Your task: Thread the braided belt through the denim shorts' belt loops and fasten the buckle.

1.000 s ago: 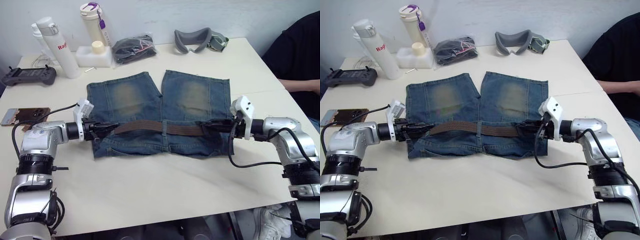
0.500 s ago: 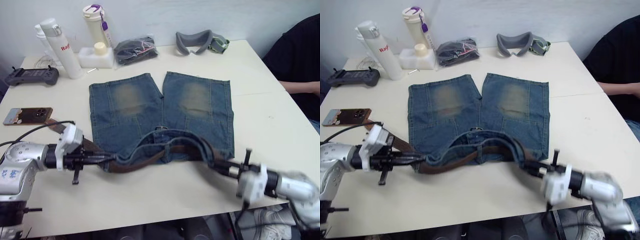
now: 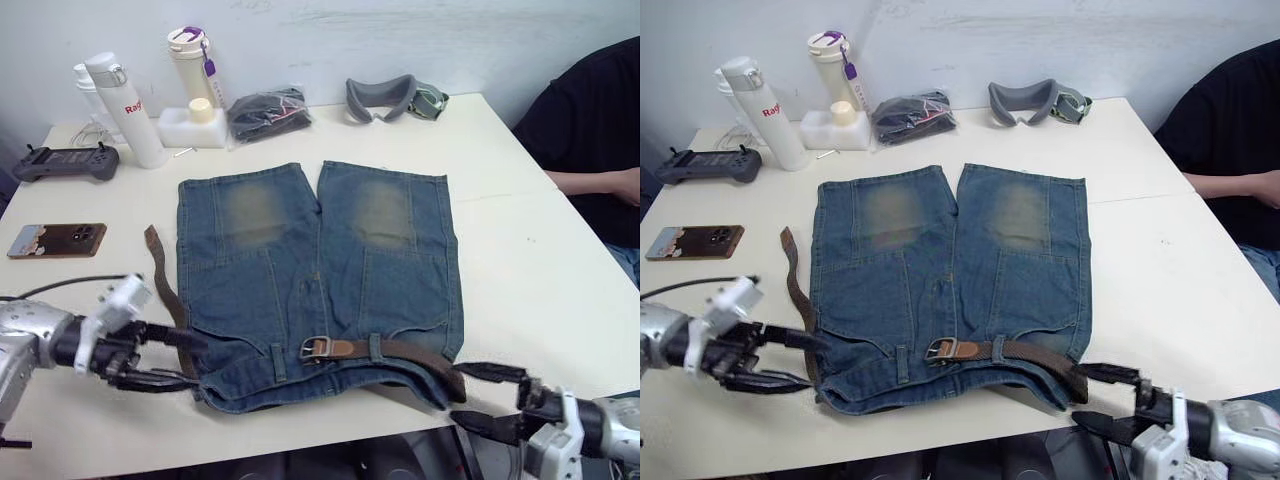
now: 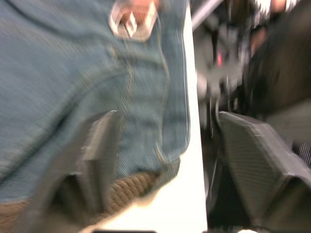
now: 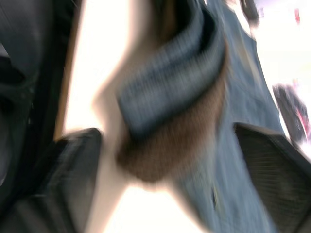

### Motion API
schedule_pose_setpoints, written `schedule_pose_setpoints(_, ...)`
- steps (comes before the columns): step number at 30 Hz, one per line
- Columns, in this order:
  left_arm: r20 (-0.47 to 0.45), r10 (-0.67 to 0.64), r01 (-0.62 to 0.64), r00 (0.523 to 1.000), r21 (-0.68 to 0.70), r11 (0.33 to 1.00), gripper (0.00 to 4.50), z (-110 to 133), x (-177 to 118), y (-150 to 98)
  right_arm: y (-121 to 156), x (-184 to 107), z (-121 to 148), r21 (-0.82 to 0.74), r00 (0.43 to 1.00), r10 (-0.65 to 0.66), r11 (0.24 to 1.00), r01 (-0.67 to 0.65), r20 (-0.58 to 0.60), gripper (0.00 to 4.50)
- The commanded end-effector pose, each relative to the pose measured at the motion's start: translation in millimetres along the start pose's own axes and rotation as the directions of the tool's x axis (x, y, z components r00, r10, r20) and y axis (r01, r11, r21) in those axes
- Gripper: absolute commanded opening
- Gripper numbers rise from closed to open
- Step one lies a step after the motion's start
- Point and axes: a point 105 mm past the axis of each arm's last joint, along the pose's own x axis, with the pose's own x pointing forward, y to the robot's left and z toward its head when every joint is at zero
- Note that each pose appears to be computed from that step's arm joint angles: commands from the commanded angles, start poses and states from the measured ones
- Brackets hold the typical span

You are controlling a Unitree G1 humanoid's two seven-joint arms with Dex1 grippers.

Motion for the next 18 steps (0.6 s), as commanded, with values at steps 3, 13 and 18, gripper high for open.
schedule_pose_setpoints(3, 0.173, -0.134, 0.148, 0.976, -0.069, 0.987, 4.44, 34, -26, -24, -51, -42, -42, -0.011, 0.962, -0.196, 0.98, 0.197, -0.191, 4.5)
schedule_pose_setpoints(13, 0.212, 0.44, -0.427, 0.873, -0.106, 0.898, 4.44, 48, 6, 96, -143, 40, -78, 0.478, 0.931, -0.278, 0.801, 0.361, -0.238, 4.5)
schedule_pose_setpoints(18, 0.139, 0.576, -0.57, 0.805, -0.084, 0.817, 4.44, 49, 42, 133, -160, 97, -76, 0.646, 0.95, -0.098, 0.712, 0.275, -0.296, 4.5)
